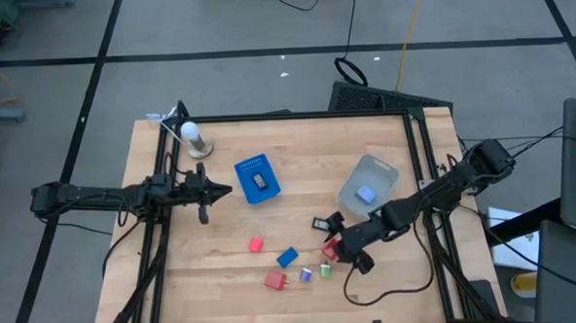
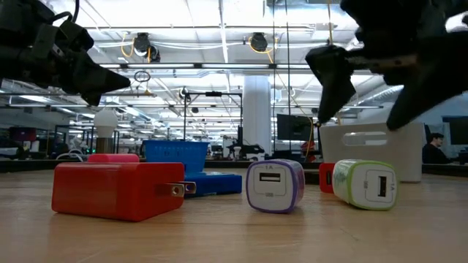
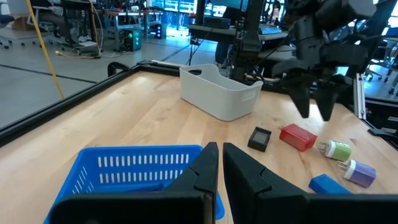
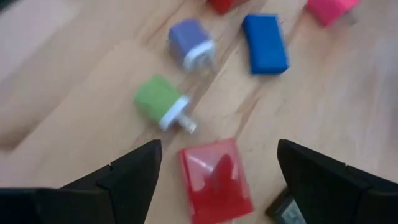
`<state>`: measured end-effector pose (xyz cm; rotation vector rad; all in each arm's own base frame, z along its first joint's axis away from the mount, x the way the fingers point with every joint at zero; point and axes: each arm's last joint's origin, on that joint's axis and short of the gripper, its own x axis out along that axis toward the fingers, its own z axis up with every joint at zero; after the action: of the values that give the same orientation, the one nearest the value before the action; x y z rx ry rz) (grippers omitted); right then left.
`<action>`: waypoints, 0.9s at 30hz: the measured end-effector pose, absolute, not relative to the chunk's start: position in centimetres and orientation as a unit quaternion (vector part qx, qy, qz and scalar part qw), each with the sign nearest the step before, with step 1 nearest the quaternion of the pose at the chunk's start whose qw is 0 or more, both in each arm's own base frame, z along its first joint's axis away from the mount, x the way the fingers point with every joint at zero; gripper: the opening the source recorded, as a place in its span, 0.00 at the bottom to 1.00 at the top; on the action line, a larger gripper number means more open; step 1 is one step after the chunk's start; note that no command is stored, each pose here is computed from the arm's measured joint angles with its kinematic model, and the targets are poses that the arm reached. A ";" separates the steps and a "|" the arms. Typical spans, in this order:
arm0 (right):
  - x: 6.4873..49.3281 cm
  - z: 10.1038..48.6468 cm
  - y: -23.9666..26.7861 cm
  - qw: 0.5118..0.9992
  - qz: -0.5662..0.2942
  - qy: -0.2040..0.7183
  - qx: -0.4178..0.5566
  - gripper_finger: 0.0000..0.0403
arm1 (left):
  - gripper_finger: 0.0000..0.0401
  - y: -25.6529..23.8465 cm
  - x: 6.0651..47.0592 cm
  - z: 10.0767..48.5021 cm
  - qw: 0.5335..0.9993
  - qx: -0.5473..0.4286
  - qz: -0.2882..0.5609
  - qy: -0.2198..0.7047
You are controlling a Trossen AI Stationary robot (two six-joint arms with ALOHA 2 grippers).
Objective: Pick & Place Office items
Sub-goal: Put the right red charger adapter into the gray bin
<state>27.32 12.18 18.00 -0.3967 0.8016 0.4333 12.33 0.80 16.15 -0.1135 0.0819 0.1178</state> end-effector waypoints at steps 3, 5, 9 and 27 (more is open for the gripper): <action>27.1 17.6 12.2 0.881 0.210 0.378 -0.193 0.78 | 0.06 0.8 12.3 16.1 0.995 -0.054 0.067 0.044; 27.1 17.4 12.2 0.884 0.211 0.368 -0.196 0.78 | 0.06 0.9 12.3 16.0 0.994 -0.054 0.079 0.046; 27.1 17.1 12.1 0.892 0.210 0.351 -0.193 0.78 | 0.06 1.0 12.3 15.9 0.993 -0.053 0.094 0.052; 28.4 13.0 11.2 0.867 0.216 0.410 -0.183 0.78 | 0.06 1.0 12.3 15.7 0.992 -0.053 0.095 0.062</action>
<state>28.38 11.22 12.96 -0.3831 0.8573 0.4511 12.25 1.00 15.71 -0.1055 0.1238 0.1901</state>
